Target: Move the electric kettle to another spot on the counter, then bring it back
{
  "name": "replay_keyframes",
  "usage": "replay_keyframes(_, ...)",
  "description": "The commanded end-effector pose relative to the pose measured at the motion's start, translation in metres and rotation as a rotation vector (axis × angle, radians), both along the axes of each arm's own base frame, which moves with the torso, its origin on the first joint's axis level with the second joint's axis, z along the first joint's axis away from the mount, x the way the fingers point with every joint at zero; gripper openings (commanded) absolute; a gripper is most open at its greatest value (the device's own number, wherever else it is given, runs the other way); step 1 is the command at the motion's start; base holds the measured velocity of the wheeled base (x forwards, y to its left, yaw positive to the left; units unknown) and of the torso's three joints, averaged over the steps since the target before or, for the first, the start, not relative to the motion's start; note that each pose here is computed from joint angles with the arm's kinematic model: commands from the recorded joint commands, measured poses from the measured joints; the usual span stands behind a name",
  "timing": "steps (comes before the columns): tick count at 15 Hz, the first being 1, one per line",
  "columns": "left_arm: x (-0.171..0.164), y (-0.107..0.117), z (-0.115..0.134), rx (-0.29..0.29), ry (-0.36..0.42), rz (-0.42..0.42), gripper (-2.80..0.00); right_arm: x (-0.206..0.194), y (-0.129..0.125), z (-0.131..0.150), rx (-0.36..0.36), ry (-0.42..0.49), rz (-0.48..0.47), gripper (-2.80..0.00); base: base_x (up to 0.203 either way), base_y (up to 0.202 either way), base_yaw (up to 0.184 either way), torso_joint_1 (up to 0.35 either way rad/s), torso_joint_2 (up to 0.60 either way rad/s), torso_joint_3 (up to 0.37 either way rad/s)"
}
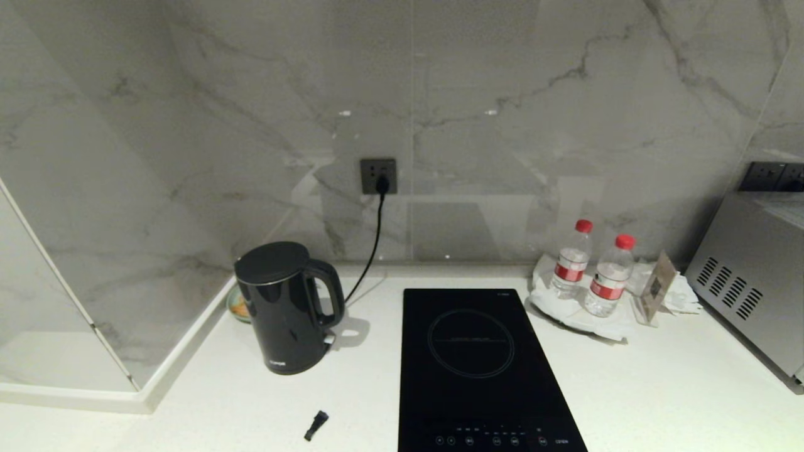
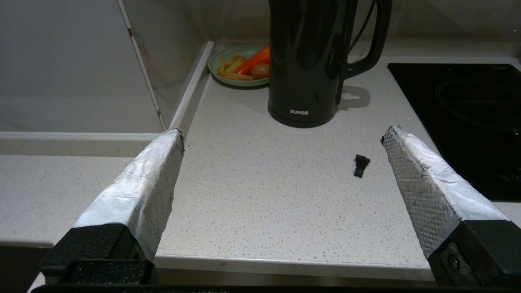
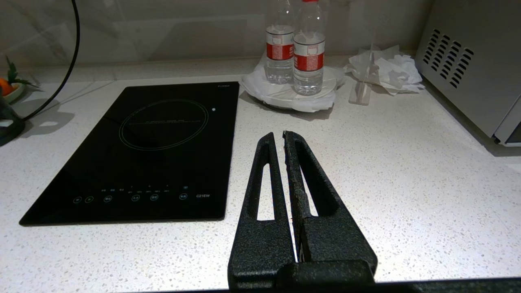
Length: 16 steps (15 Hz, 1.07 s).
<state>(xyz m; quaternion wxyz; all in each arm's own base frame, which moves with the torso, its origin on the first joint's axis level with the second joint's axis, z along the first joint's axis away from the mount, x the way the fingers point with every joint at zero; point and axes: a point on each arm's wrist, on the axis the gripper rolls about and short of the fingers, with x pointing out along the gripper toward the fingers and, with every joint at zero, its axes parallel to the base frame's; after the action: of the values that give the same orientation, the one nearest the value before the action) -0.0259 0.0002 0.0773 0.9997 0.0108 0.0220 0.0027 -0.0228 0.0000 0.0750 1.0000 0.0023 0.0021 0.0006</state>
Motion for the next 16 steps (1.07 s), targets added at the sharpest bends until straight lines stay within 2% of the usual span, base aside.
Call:
replay_keyframes(1,0.0003,0.0000,-0.0003,-0.001,0.004,0.000,0.00,0.0000,0.0000,0.0000,0.000,0.000,0.000,-2.80,0.000,0.000,0.000,0.000,0.00,0.000)
replay_keyframes(10,0.0003,0.0000,-0.0003,0.002,0.004,0.000,0.00,0.0000,0.0000,0.0000,0.000,0.000,0.000,-2.80,0.000,0.000,0.000,0.001,0.00,-0.006)
replay_keyframes(16,0.0003,0.0000,-0.0005,0.001,0.005,-0.001,0.00,0.0000,0.0000,0.0000,0.000,0.000,0.000,-2.80,0.000,0.000,0.000,0.002,0.00,-0.169)
